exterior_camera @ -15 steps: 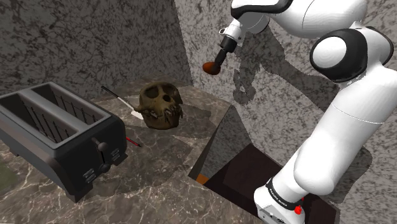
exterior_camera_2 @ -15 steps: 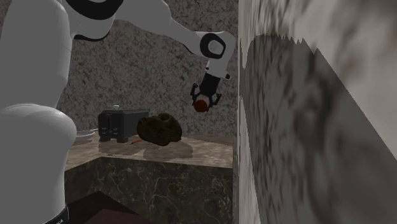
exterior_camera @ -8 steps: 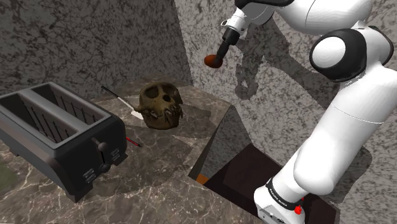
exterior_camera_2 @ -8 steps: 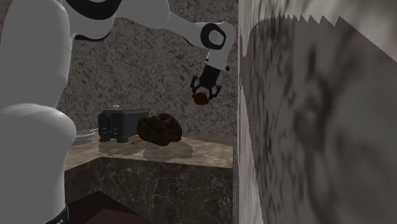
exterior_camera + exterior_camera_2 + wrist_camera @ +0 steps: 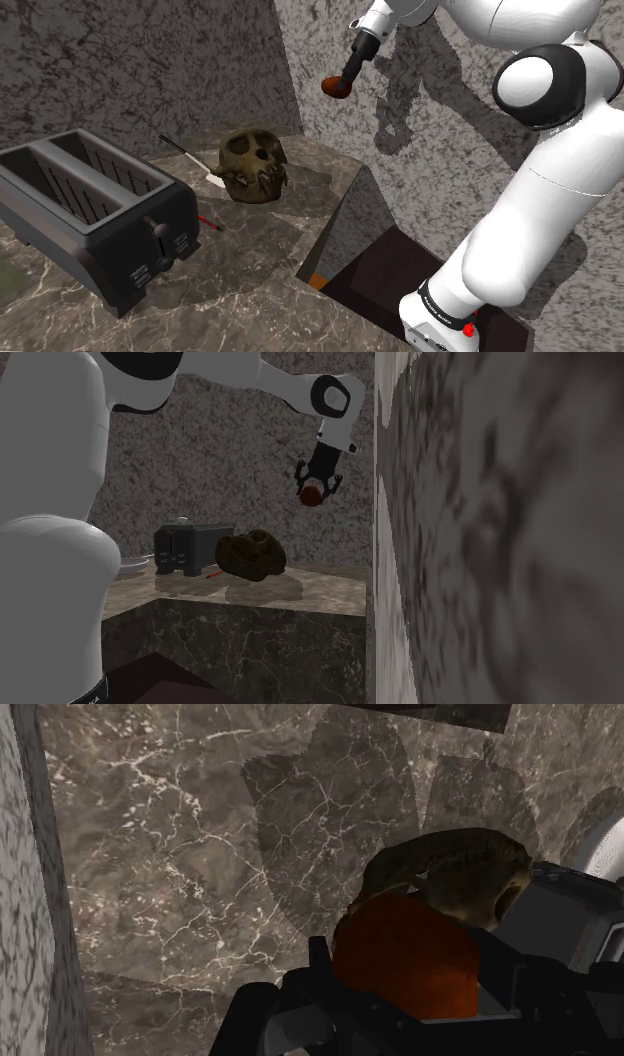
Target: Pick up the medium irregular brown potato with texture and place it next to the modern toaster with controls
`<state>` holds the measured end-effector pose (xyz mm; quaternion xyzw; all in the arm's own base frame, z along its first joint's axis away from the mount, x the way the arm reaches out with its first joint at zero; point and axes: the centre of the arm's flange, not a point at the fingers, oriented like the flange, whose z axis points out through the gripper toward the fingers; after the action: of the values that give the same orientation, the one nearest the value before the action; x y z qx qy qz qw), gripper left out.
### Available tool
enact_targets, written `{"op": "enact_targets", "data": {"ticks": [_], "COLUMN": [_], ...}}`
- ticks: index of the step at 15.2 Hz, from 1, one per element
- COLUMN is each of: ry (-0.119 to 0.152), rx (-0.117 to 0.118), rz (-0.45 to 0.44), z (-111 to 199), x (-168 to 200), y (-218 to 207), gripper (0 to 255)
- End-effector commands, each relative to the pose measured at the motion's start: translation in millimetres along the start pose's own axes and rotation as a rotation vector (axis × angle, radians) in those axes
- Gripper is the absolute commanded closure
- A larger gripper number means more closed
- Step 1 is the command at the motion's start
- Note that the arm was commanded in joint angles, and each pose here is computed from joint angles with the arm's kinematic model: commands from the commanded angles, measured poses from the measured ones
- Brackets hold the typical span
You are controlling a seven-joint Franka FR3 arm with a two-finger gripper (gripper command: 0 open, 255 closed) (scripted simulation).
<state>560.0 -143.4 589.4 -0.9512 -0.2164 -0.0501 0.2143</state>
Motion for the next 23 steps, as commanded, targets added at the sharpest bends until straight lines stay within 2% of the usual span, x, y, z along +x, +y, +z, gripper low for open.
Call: {"op": "enact_targets", "data": {"ticks": [1,23], "ry": [0.000,0.000], "rx": [0.000,0.000], "rz": [0.000,0.000], "z": [10.1,126.7], "x": [1.4,18.2], "y": [-20.8,-286.2], "gripper": [255,255]}}
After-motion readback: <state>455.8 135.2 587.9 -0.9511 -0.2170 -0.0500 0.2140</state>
